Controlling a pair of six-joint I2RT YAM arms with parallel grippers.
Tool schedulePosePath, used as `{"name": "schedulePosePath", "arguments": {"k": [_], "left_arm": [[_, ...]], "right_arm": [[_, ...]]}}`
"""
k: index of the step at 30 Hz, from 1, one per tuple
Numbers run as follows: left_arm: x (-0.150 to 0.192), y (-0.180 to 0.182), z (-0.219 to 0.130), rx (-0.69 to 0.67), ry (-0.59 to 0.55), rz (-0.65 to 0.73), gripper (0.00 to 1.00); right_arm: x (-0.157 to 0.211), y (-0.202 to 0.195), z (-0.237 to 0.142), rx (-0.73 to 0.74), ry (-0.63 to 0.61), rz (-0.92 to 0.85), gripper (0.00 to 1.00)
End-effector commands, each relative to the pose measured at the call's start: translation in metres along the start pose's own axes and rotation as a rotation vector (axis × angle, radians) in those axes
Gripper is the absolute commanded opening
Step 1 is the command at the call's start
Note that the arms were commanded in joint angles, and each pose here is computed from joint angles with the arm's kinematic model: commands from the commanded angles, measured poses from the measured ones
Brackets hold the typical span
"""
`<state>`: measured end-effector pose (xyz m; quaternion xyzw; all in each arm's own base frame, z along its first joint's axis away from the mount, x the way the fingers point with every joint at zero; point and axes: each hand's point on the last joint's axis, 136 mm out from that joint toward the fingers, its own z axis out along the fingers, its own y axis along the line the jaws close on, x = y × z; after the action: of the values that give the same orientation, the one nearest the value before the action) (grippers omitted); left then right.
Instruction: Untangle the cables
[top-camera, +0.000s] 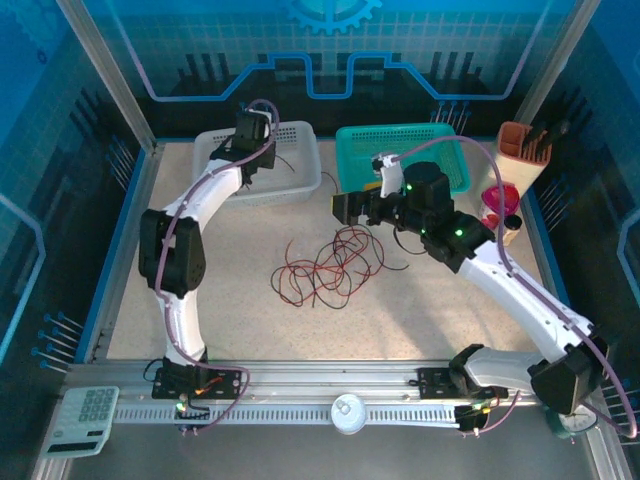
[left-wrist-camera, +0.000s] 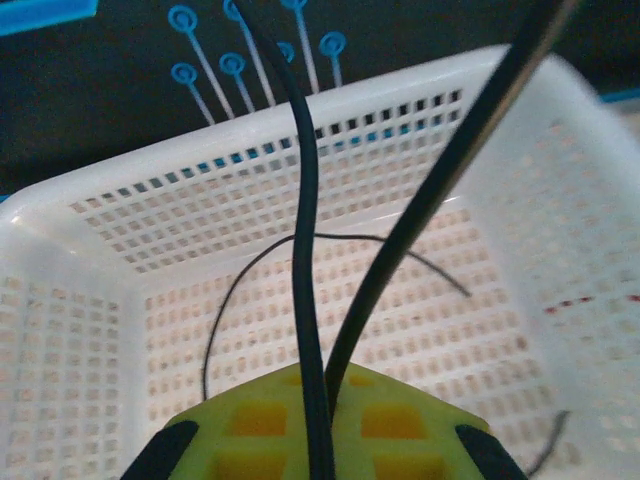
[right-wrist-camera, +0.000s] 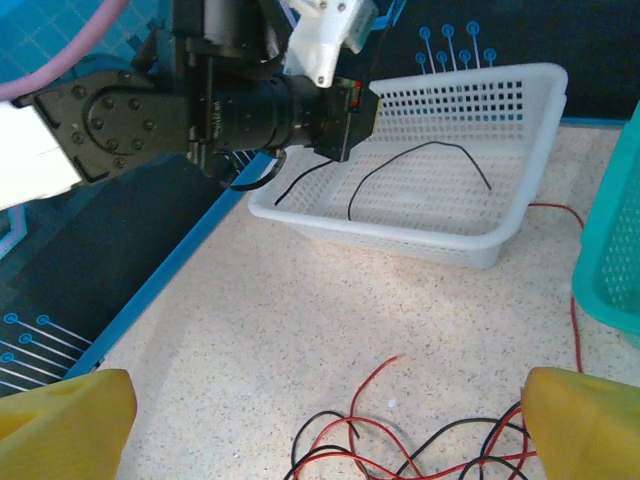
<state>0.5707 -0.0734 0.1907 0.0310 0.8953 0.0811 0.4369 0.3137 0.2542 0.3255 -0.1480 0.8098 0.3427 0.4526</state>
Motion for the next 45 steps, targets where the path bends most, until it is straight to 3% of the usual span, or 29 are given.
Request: {"name": "schedulePosePath", "arguments": {"k": [1,12,23,31,40,45], "left_arm": [[-0.002,0.027,0.007,-0.148,0.037,0.107,0.00],[0.022,0.052,0.053,-0.407,0.114,0.390,0.00],[0.038,0.039,0.071,-0.373,0.141,0.466,0.01],[0.037,0.029,0.073,-0.315,0.144,0.452,0.45],[0.023,0.026,0.066,-0.292,0.119,0.393,0.75],[0.028,0.023,0.061,-0.258,0.128,0.372,0.86]], "right_arm": [[0.003,0.013,0.011,-0.069,0.007,0.021,1.00],[0.007,0.012,0.011,-0.071,0.003,0.040,1.00],[0.006,0.010,0.004,-0.057,-0.005,0.037,0.99],[0.007,0.011,0.005,-0.061,0.002,0.043,1.00],[0.006,0.012,0.005,-0.067,0.002,0.042,1.00],[0.005,0.011,0.005,-0.065,-0.003,0.043,1.00]]}}
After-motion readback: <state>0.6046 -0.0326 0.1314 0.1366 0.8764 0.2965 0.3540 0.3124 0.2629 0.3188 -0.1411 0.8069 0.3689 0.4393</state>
